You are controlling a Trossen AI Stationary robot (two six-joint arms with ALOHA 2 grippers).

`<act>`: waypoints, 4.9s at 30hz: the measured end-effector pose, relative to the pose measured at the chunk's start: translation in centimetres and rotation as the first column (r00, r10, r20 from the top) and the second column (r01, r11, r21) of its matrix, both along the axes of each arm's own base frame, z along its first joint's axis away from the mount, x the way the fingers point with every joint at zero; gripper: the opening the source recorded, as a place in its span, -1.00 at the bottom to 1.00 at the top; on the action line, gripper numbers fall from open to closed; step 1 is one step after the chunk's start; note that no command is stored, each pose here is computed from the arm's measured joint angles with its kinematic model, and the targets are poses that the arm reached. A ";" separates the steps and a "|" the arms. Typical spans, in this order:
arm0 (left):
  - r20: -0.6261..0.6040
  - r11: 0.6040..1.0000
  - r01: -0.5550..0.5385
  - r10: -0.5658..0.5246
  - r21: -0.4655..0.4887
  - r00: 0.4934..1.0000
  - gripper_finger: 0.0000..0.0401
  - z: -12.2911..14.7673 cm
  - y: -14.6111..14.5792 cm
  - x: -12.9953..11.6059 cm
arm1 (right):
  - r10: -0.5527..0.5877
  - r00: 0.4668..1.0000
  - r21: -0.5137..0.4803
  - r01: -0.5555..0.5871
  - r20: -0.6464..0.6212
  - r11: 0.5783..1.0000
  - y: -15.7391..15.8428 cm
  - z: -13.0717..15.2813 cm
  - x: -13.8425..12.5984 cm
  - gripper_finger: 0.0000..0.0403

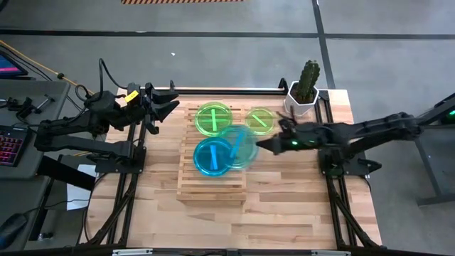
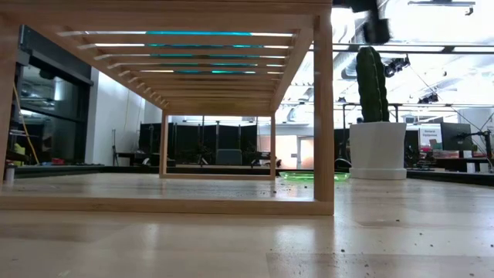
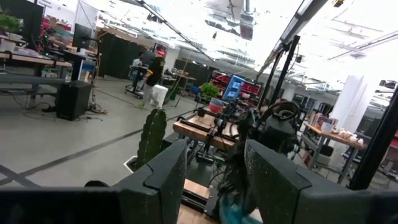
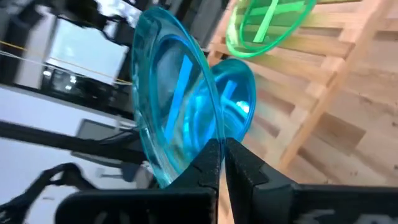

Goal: Place and stack plates onto a shelf
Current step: Stack the blue plate on top of the blue plate on the shelf, then stack the green plate on top of the green plate on the shelf

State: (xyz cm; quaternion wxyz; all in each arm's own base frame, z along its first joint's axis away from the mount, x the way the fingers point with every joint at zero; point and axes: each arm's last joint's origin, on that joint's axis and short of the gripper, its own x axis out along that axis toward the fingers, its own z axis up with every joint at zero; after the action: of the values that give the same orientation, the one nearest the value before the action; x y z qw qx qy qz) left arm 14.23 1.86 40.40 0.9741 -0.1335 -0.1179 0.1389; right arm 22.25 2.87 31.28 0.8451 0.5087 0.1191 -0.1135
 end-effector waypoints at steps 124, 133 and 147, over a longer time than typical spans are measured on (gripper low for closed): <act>0.013 0.997 -0.049 0.049 -0.064 0.999 -0.23 -0.1 0.2 0.1 | -0.536 0.690 0.119 0.660 -0.487 0.742 -9.9 -16.6 -4.5 -0.03; 0.018 0.996 -0.044 0.046 -0.079 0.999 -0.23 -0.1 0.2 0.1 | -0.556 0.647 0.127 0.703 -0.522 0.700 -13.5 -17.9 -2.9 -0.04; 0.018 0.996 -0.044 0.046 -0.079 0.999 -0.23 -0.1 0.2 0.1 | -0.552 0.628 0.119 0.712 -0.549 0.692 -15.1 -20.4 -0.5 -0.13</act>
State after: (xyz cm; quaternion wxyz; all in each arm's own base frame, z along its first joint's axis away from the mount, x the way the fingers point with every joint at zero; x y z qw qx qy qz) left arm 14.28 2.02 40.32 0.9636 -0.1703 -0.1248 0.1641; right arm 21.79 -12.24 10.88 0.5962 0.6055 0.1486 -0.5059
